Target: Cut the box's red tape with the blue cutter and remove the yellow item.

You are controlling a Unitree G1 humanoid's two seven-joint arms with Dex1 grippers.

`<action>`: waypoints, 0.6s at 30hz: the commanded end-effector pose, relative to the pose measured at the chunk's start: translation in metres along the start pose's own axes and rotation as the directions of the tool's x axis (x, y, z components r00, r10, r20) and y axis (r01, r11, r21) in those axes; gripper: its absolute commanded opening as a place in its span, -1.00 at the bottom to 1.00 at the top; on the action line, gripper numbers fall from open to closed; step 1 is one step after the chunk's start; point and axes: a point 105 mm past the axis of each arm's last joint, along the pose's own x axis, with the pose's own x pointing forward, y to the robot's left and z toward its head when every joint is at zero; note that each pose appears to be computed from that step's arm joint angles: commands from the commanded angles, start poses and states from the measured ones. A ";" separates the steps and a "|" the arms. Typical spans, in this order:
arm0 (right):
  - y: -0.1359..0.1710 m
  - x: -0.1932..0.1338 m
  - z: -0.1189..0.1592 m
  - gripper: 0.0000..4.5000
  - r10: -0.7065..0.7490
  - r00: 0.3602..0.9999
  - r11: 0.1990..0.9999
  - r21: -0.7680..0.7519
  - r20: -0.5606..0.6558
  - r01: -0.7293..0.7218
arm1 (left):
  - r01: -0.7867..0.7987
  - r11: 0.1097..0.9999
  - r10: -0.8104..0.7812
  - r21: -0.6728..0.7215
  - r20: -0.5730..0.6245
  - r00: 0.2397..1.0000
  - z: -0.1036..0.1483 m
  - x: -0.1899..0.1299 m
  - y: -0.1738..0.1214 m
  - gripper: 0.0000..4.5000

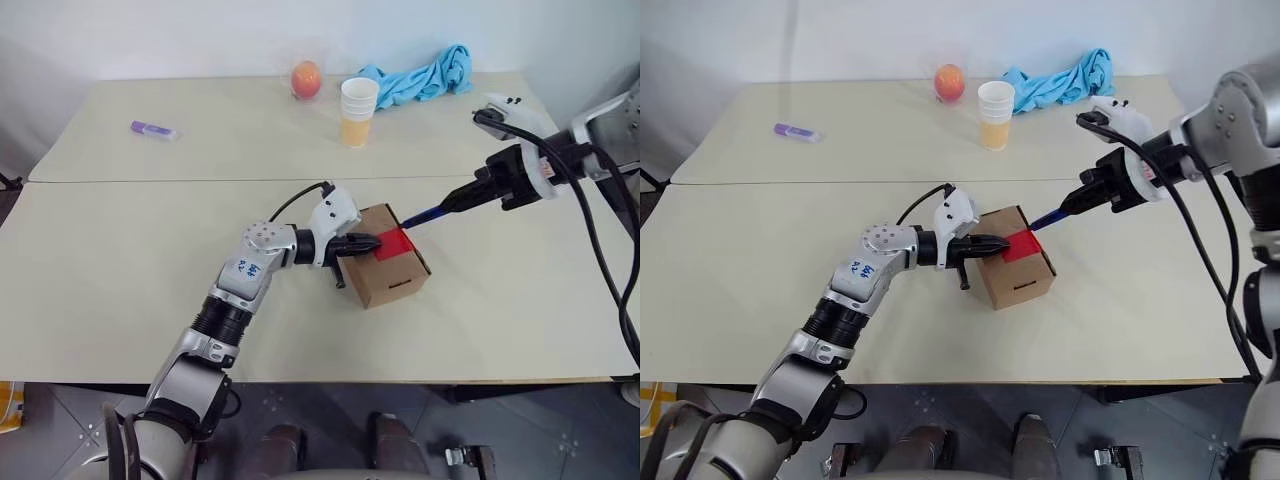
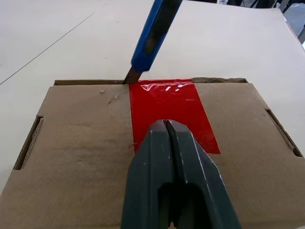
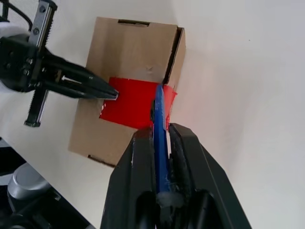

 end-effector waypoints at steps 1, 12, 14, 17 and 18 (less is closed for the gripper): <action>0.012 0.001 0.012 -0.92 0.048 0.999 0.999 -0.002 0.001 -0.048 | 0.009 0.999 -0.012 -0.039 -0.072 0.997 -0.020 0.003 -0.005 -0.99; 0.026 0.000 0.011 -0.92 0.065 0.989 0.997 -0.040 -0.130 -0.071 | -0.005 0.999 0.000 -0.040 -0.113 0.994 -0.028 0.000 -0.003 -0.99; 0.027 -0.001 0.009 -0.92 0.062 0.986 0.997 -0.045 -0.153 -0.069 | -0.005 0.999 0.000 -0.043 -0.117 0.993 -0.029 0.000 -0.004 -0.99; 0.027 -0.002 0.008 -0.92 0.061 0.983 0.996 -0.048 -0.171 -0.071 | -0.005 0.999 0.000 -0.046 -0.121 0.993 -0.030 0.000 -0.005 -0.99; 0.027 -0.003 0.008 -0.92 0.063 0.983 0.996 -0.049 -0.173 -0.073 | -0.006 0.999 0.000 -0.047 -0.122 0.993 -0.031 0.000 -0.005 -0.99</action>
